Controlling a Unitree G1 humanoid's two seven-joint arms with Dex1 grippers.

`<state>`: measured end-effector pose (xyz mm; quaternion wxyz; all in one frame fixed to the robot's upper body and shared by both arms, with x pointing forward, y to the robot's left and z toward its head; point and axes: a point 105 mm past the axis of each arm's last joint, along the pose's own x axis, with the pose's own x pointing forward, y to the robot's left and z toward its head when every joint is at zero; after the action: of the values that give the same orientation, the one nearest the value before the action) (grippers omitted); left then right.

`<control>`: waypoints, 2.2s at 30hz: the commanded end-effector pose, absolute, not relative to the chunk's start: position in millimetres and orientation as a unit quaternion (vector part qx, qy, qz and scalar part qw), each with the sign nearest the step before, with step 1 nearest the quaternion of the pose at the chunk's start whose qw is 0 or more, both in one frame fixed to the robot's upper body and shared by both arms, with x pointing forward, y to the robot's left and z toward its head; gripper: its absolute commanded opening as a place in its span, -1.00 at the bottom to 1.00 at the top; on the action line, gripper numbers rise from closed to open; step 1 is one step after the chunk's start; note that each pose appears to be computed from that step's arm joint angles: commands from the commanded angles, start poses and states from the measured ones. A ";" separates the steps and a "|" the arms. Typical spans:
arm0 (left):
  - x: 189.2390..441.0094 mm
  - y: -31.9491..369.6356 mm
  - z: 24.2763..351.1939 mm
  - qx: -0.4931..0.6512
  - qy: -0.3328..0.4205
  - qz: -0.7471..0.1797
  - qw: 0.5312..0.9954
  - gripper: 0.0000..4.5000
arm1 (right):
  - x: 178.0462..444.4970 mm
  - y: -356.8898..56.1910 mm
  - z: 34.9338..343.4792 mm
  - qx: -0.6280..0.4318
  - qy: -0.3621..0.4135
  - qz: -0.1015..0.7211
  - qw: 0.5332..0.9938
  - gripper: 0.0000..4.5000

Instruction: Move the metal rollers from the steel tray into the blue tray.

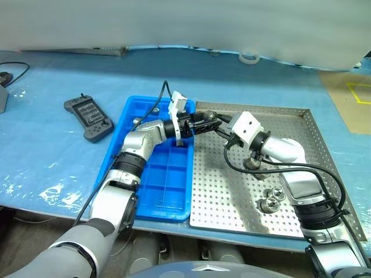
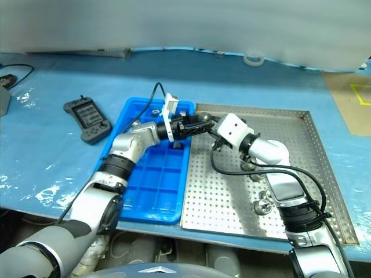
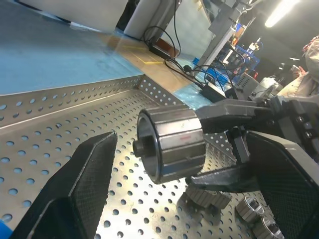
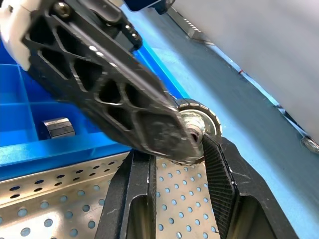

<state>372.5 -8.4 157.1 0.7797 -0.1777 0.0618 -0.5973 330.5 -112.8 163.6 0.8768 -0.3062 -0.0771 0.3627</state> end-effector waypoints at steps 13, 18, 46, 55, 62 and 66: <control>377.3 -11.2 169.2 -0.172 0.029 -0.599 0.782 0.01 | 327.3 -112.2 184.7 -0.316 -0.114 0.349 0.875 -0.55; 380.4 -9.1 164.0 -0.160 0.039 -0.587 0.793 -0.39 | 328.5 -111.7 184.7 -0.314 -0.115 0.350 0.875 -0.55; 372.1 9.5 177.4 -0.178 0.026 -0.582 0.793 -0.41 | 332.5 -101.7 180.5 -0.285 -0.107 0.366 0.879 0.15; 362.3 69.5 195.1 -0.163 0.009 -0.572 0.804 -0.41 | 330.7 -108.8 176.3 -0.289 -0.104 0.362 0.880 0.15; 341.0 128.9 195.8 -0.091 0.018 -0.534 0.841 -0.41 | 332.5 -104.9 172.9 -0.287 -0.103 0.371 0.877 0.15; 311.8 152.6 198.3 -0.043 0.023 -0.526 0.849 -0.41 | 336.1 -102.7 170.0 -0.283 -0.101 0.382 0.874 0.15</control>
<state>325.9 151.6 177.7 0.8564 -0.0674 0.0569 -0.5087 336.6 -104.9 160.1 0.8785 -0.2828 -0.0782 0.3770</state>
